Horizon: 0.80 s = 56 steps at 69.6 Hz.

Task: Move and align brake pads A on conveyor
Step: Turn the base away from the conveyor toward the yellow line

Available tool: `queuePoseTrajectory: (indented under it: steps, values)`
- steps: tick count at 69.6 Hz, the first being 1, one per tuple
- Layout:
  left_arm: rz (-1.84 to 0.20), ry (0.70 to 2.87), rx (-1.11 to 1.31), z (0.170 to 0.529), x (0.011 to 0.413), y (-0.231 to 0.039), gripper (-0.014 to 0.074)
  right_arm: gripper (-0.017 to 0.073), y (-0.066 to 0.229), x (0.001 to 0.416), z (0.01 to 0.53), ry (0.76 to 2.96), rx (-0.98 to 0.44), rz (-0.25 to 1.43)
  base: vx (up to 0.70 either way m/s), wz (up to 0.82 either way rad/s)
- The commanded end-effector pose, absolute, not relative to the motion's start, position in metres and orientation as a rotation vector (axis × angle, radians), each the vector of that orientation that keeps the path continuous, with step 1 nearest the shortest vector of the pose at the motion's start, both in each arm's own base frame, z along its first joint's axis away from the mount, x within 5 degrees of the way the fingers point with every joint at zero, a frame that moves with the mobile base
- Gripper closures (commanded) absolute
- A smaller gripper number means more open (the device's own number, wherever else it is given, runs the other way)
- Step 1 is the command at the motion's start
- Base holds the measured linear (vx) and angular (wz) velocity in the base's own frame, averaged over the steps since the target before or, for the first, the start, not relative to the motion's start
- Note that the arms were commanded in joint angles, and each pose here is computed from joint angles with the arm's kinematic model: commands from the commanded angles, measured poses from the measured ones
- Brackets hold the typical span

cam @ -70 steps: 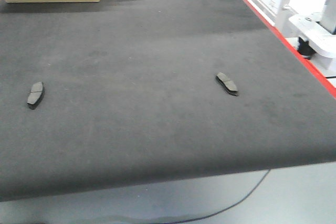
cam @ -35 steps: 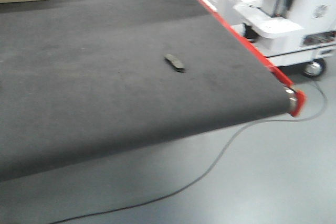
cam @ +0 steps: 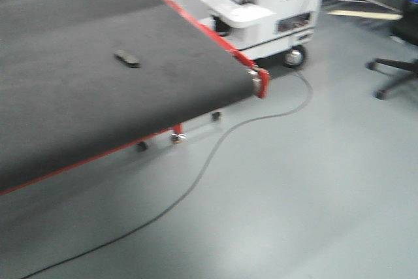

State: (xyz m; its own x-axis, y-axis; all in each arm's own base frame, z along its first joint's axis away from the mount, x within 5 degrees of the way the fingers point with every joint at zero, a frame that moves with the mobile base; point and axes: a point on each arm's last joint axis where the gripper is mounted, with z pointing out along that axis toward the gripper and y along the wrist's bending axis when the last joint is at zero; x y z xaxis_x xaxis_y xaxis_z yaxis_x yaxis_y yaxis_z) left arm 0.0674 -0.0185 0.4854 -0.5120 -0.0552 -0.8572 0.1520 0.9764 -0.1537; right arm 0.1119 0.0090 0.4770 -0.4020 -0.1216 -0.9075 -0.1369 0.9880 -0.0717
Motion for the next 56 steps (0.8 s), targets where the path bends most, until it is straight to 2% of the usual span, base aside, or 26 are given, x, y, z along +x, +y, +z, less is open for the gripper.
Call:
queuePoseTrajectory:
  steps: [1, 56]
  values:
    - [-0.279, 2.007, 0.071, 0.4959, 0.0678, -0.0199, 0.0050, 0.0082, 0.0085, 0.1117, 0.4883, 1.902, -0.181, 0.003, -0.26, -0.50]
    - [-0.279, 2.006, 0.071, 0.4959, 0.0674, -0.0199, 0.0050, 0.0082, 0.0085, 0.1108, 0.4886, 1.899, -0.181, 0.003, -0.27, -0.52]
